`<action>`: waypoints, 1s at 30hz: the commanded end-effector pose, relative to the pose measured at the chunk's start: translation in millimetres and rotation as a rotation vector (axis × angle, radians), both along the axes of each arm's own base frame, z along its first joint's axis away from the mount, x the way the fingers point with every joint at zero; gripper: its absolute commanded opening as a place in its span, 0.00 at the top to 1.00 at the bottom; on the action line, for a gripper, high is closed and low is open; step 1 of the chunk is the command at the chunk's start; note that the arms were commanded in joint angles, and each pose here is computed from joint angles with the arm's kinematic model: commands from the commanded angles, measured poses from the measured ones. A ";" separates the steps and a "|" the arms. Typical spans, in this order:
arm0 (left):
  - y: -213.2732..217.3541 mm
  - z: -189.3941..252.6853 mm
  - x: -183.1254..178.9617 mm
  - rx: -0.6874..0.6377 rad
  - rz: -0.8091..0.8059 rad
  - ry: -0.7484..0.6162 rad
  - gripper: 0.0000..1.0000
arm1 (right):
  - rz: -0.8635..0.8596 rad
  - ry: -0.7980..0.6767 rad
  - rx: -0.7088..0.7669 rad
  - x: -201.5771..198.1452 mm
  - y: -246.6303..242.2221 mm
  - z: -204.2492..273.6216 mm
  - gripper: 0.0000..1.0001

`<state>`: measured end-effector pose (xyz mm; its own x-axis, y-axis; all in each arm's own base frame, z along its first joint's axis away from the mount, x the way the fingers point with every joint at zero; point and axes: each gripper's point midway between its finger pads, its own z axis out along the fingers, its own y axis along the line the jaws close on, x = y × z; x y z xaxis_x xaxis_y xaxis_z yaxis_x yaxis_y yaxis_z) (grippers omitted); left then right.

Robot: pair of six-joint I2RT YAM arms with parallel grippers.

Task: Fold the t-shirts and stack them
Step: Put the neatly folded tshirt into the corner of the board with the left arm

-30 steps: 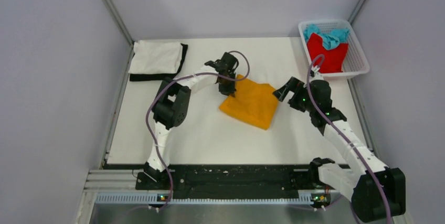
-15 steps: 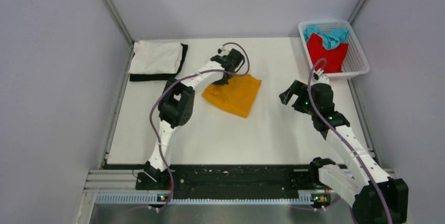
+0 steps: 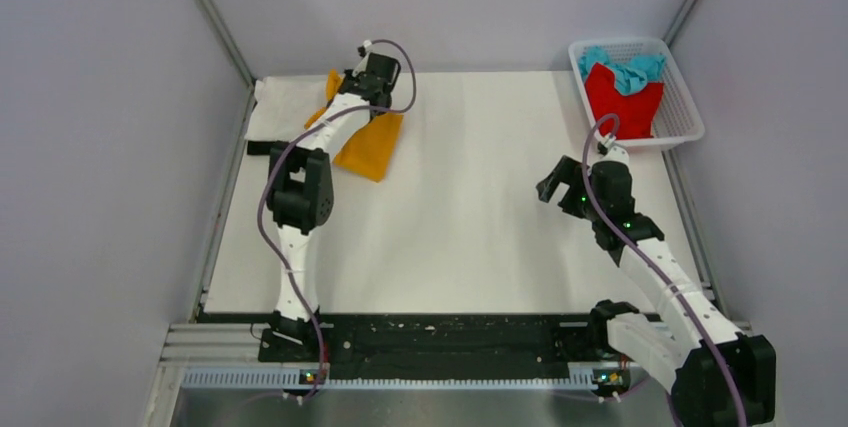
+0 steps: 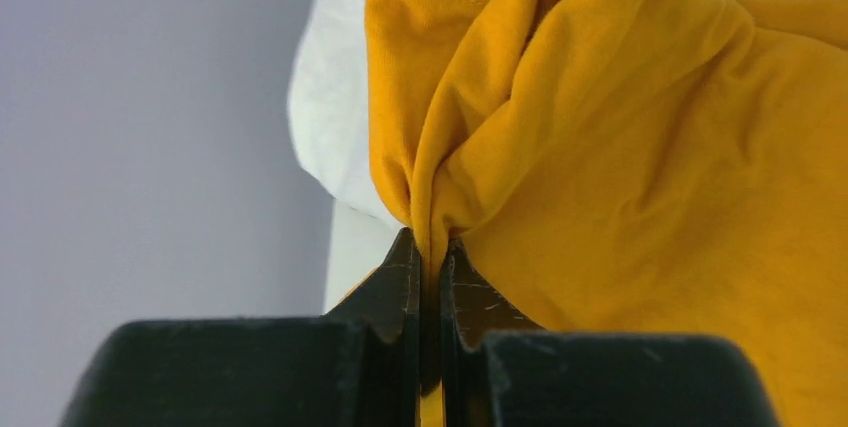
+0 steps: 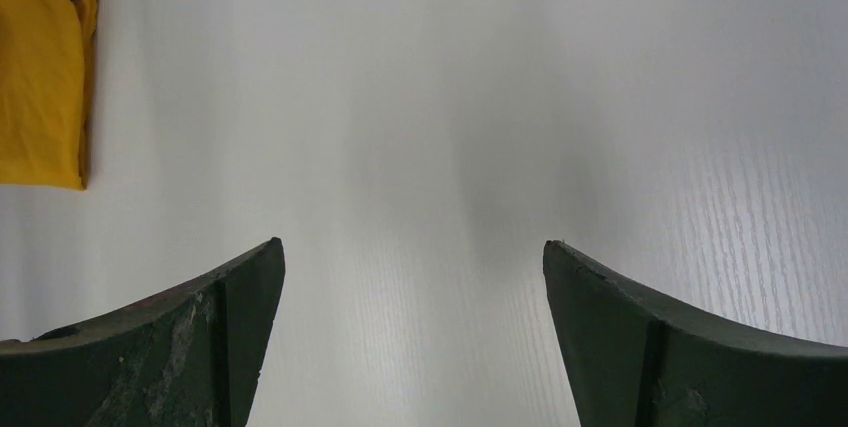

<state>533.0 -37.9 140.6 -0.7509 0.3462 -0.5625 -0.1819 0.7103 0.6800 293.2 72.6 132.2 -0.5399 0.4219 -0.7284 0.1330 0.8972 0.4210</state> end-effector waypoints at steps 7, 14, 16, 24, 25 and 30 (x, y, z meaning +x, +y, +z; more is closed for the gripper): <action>27.2 167.3 -2.5 -0.041 -0.041 -0.307 1.00 | -0.024 -0.018 -0.044 7.1 -8.7 4.1 0.01; 29.9 202.0 -1.2 -0.054 -0.051 -0.350 1.00 | -0.036 -0.007 -0.049 6.0 -11.0 0.4 0.01; 29.5 209.3 0.4 -0.059 -0.063 -0.361 1.00 | -0.040 -0.009 -0.049 6.3 -11.5 1.0 0.01; 37.0 215.1 11.9 -0.098 -0.076 -0.390 1.00 | -0.051 0.002 -0.055 7.0 -13.2 -2.2 0.01; 38.5 207.9 15.2 -0.108 -0.077 -0.379 1.00 | -0.054 0.005 -0.057 6.8 -13.7 -3.2 0.01; 58.4 165.3 35.4 -0.153 -0.050 -0.325 1.00 | -0.070 0.016 -0.071 7.8 -17.4 -5.4 0.01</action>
